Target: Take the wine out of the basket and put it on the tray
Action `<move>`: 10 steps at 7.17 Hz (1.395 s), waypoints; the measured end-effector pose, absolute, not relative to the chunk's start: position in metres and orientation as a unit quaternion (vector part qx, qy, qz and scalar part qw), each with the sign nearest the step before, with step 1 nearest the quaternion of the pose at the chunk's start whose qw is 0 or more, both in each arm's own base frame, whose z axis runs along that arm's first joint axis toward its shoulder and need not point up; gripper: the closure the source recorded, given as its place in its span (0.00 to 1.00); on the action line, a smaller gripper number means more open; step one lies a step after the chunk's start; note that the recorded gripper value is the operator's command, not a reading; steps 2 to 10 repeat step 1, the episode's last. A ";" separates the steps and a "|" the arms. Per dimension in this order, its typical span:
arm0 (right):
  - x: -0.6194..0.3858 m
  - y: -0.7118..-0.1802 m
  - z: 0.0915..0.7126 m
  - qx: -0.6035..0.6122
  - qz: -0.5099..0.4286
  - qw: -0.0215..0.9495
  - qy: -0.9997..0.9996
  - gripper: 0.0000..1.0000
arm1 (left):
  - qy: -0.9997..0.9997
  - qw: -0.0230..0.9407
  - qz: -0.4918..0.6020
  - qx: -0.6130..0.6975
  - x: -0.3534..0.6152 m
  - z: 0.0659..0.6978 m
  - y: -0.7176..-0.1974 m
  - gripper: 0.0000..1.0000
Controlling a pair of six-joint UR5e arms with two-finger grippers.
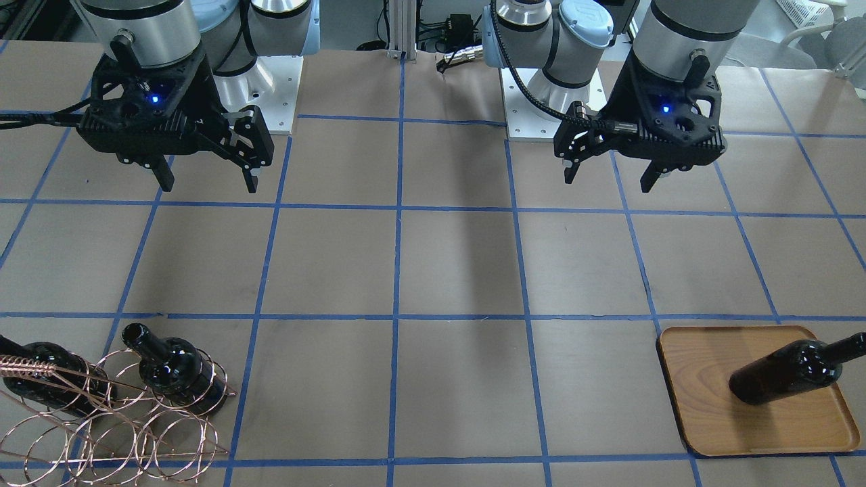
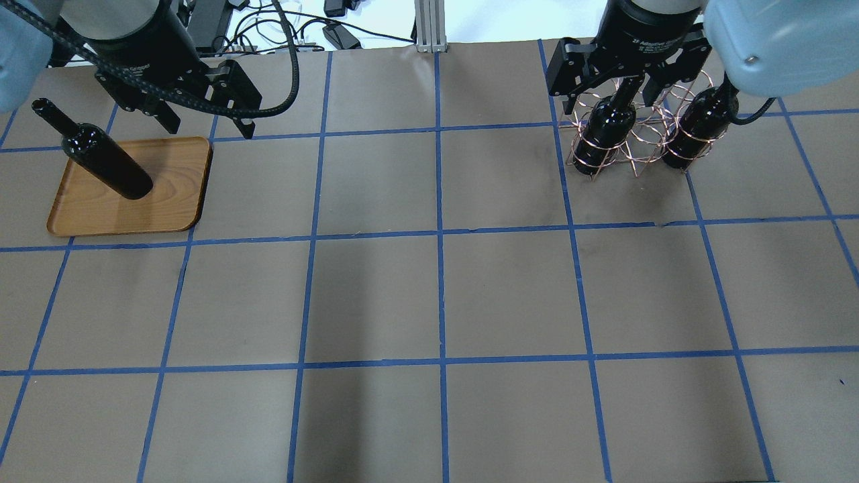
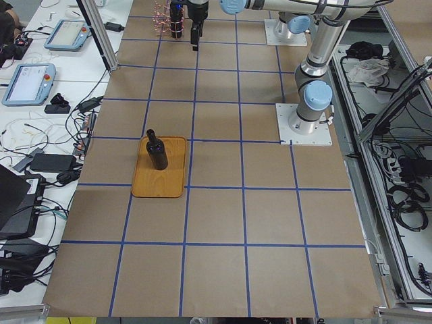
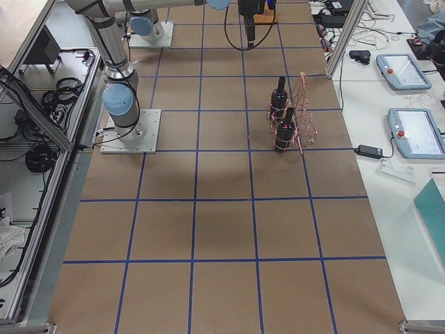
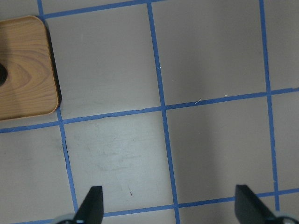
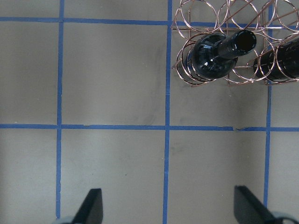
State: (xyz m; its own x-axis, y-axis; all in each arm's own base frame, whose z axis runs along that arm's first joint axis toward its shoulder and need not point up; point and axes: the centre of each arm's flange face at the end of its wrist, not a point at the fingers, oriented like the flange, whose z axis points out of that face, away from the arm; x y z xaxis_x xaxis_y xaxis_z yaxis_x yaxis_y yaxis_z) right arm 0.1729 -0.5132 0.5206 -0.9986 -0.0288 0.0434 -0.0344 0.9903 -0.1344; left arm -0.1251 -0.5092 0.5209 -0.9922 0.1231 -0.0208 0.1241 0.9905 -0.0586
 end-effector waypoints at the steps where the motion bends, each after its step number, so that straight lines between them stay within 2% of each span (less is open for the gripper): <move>1: 0.173 -0.513 0.521 0.016 0.068 0.021 -0.997 0.00 | 0.998 0.009 -0.031 0.062 -0.125 0.521 -0.509 0.00; 10: 0.173 -0.513 0.521 0.016 0.068 0.021 -0.997 0.00 | 0.998 0.009 -0.031 0.062 -0.125 0.521 -0.509 0.00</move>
